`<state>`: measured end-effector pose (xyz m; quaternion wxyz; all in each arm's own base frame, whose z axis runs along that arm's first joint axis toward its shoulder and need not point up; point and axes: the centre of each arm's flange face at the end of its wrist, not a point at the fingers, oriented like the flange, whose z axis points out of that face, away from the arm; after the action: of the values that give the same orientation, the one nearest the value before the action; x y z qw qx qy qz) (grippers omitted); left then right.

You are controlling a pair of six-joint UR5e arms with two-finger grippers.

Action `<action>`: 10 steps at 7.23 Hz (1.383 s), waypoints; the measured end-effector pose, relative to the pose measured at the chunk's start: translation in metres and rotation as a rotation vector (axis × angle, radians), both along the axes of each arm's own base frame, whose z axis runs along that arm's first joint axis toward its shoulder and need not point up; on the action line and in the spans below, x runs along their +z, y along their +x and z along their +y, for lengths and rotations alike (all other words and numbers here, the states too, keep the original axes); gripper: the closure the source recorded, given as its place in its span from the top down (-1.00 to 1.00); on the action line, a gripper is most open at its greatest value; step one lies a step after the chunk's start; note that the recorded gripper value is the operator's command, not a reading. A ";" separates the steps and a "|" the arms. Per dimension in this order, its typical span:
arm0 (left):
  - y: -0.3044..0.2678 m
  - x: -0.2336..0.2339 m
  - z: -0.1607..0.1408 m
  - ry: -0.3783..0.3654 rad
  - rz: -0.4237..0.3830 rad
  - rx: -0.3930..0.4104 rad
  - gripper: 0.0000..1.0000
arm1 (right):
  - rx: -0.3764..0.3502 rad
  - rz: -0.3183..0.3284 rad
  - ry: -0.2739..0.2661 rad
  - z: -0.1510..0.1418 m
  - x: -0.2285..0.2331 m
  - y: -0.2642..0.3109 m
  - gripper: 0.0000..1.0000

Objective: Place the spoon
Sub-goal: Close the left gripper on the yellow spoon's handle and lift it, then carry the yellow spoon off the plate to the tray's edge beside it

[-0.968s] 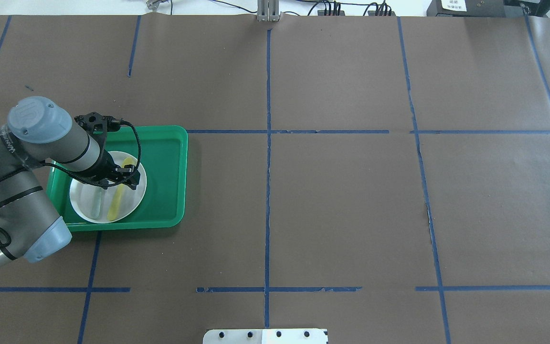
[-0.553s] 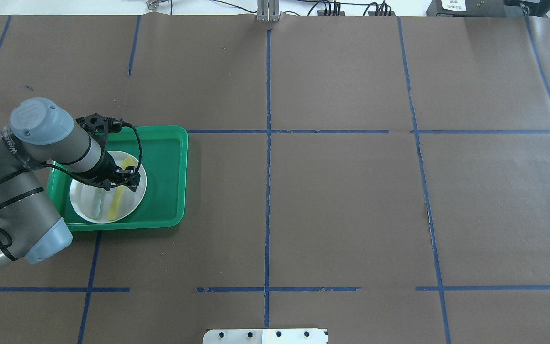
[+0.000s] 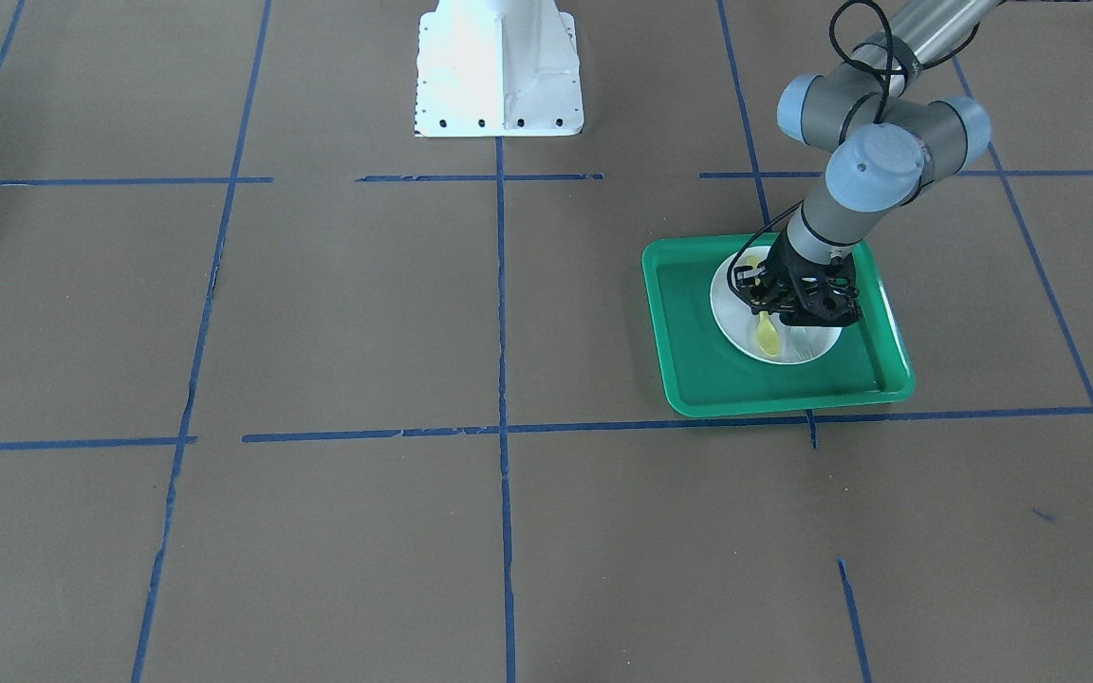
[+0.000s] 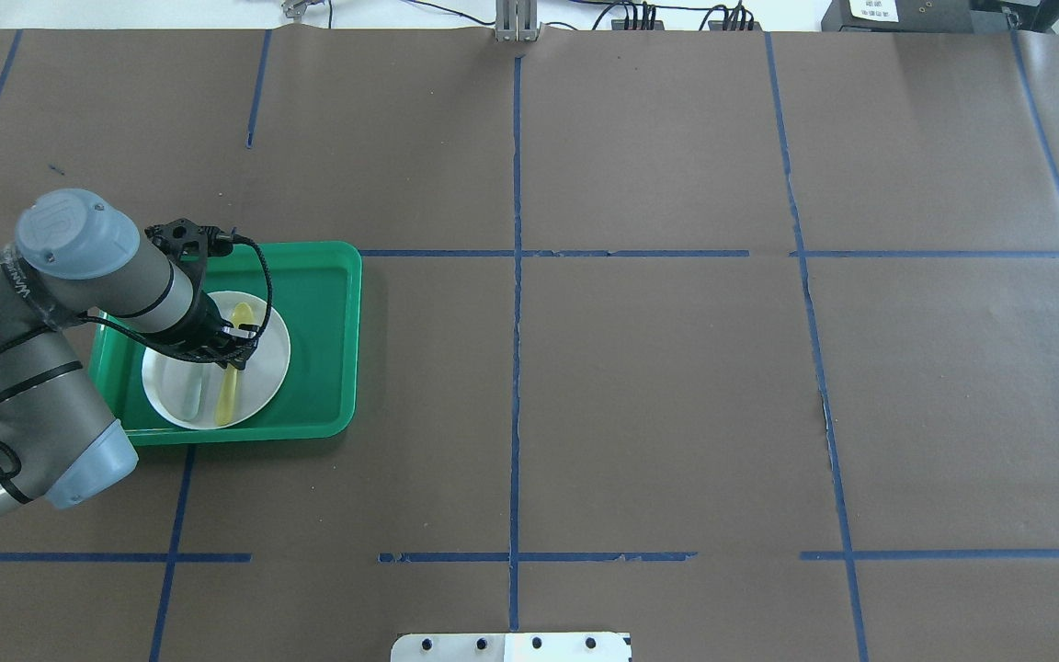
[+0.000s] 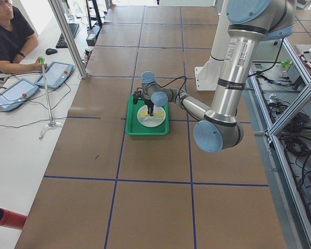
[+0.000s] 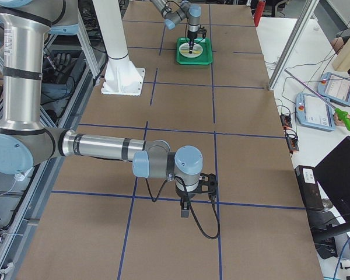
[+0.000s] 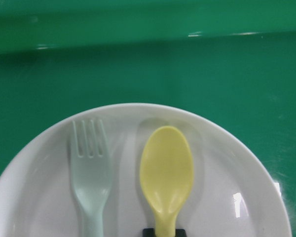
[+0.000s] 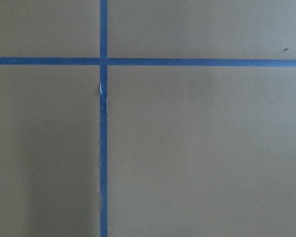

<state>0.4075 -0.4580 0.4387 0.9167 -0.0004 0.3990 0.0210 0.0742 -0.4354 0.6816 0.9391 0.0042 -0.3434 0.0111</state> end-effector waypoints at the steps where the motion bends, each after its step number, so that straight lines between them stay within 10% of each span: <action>1: -0.001 0.001 0.001 0.000 -0.001 0.000 -1.00 | 0.000 0.000 0.000 0.000 0.000 0.000 1.00; 10: -0.094 -0.119 -0.029 0.008 0.006 -0.040 -1.00 | 0.000 0.000 -0.001 0.000 0.000 0.000 1.00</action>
<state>0.3137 -0.4871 0.3193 0.9157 0.0111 0.4016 0.0042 0.0742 -0.4354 0.6816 0.9391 0.0039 -0.3434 0.0112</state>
